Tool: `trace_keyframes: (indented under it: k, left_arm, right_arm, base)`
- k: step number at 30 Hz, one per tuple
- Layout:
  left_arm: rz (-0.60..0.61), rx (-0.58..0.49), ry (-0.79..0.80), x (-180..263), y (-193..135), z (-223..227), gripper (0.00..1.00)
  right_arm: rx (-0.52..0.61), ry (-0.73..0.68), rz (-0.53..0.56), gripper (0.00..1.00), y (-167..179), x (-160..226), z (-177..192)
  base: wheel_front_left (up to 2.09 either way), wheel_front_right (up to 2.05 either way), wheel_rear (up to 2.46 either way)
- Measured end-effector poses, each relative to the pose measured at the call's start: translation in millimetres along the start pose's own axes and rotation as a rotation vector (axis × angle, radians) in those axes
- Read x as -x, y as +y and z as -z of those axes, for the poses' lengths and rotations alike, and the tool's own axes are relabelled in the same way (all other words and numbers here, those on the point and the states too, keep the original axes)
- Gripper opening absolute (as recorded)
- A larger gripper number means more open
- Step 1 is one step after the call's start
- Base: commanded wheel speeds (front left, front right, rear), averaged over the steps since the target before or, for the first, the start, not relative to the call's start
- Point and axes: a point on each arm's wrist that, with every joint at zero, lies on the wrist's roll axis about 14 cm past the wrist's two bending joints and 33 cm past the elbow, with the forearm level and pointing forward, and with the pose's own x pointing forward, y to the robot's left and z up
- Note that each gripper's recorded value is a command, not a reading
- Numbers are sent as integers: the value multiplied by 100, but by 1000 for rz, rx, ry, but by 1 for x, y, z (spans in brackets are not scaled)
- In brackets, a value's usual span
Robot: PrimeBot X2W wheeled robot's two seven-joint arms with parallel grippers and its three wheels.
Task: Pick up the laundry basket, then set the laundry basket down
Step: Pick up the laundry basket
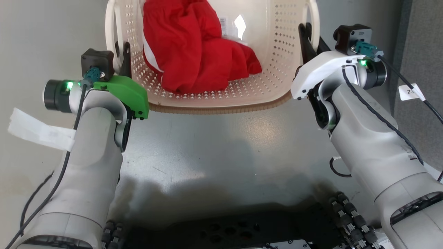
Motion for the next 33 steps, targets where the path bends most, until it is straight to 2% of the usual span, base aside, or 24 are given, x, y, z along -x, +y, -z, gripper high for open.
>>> trace_keyframes:
  k: [20,33]
  left_arm:
    - [-3,16,-17,22,-12,-26,0]
    - [-3,73,61,74,-27,-5,0]
  right_arm:
    - [-14,-30,11,0,4,30,-28]
    - [-47,90,28,0,11,83,2]
  base:
    - [0,0,0]
    - [0,0,0]
